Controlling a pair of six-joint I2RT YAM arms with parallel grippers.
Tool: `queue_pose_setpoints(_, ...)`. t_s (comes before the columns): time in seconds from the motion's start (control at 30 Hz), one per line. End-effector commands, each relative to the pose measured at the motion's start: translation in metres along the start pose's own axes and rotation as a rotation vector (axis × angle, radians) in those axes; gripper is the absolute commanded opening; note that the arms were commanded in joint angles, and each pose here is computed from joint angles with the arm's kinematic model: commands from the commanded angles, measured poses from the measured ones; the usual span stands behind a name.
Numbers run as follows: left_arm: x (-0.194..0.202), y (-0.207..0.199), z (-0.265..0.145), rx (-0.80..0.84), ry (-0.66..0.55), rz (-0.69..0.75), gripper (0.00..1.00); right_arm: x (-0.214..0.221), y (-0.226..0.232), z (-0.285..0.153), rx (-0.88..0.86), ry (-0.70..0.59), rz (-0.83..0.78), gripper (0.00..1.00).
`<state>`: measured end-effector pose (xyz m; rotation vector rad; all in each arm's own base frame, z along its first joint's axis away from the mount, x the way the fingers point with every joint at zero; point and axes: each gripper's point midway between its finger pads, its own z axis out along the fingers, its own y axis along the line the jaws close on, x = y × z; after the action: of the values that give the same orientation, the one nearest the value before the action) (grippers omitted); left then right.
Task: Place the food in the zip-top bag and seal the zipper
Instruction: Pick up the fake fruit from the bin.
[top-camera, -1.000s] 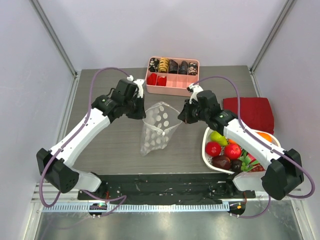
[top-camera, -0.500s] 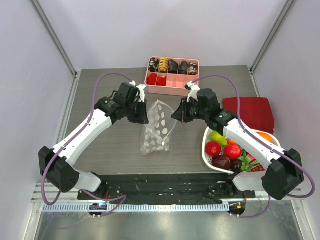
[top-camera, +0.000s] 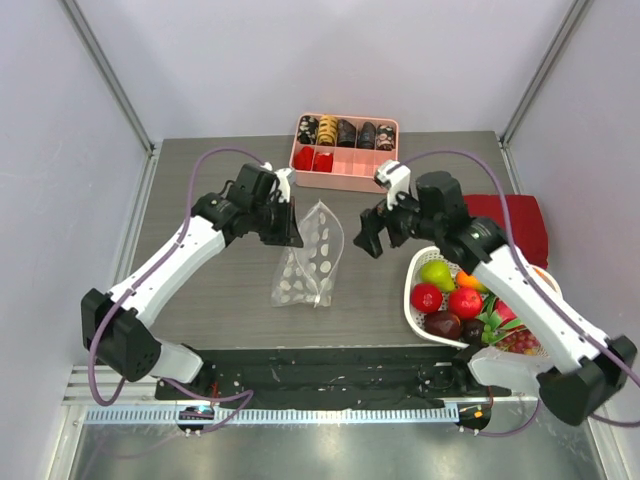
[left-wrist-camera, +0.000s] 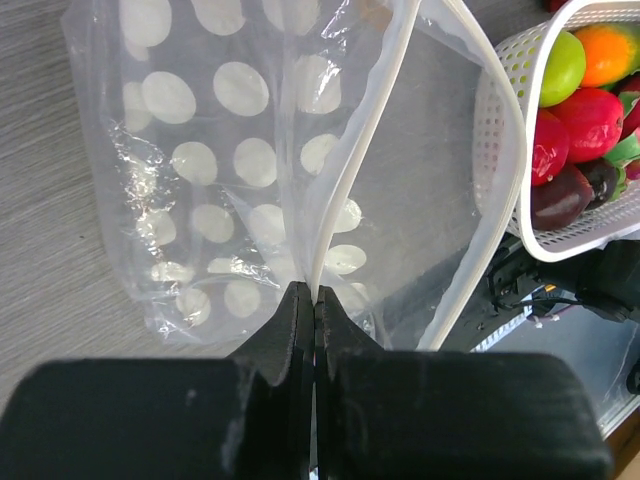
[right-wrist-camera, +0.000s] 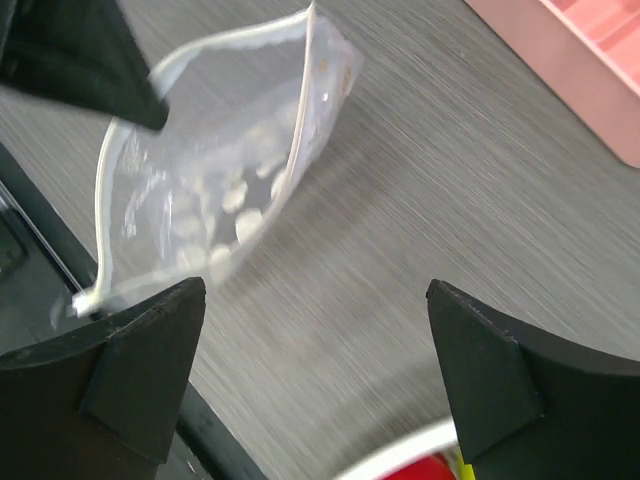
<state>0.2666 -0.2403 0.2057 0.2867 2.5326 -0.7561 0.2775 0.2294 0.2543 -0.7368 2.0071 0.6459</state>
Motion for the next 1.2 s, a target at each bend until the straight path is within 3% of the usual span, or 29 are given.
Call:
queue_pose_setpoints(0.0,-0.007,-0.007,0.006,0.039,-0.022,-0.012,0.0,0.009,0.0,-0.057,0.032,0.047,-0.227,1.0)
queue_pose_setpoints(0.1,-0.008,-0.004,0.011,0.028,-0.014,-0.016,0.0,0.035,-0.002,-0.075,0.027,0.154,-0.308,1.0)
queue_pose_setpoints(0.17,-0.009,-0.003,0.012,0.023,-0.014,-0.013,0.0,0.068,-0.005,-0.081,-0.005,0.316,-0.348,0.94)
queue_pose_setpoints(0.27,-0.009,-0.001,0.016,0.015,-0.008,-0.022,0.0,0.115,-0.019,-0.09,-0.012,0.51,-0.406,0.93)
queue_pose_setpoints(0.43,-0.014,-0.002,0.02,0.012,-0.009,-0.025,0.0,0.175,-0.034,-0.092,-0.034,0.704,-0.454,0.87)
queue_pose_setpoints(0.7,-0.018,-0.003,0.019,0.01,-0.016,-0.017,0.0,0.2,-0.05,-0.084,-0.027,0.765,-0.477,0.82)
queue_pose_setpoints(1.17,-0.012,-0.001,0.023,0.008,0.004,-0.034,0.0,0.223,-0.073,-0.066,-0.002,0.701,-0.571,0.91)
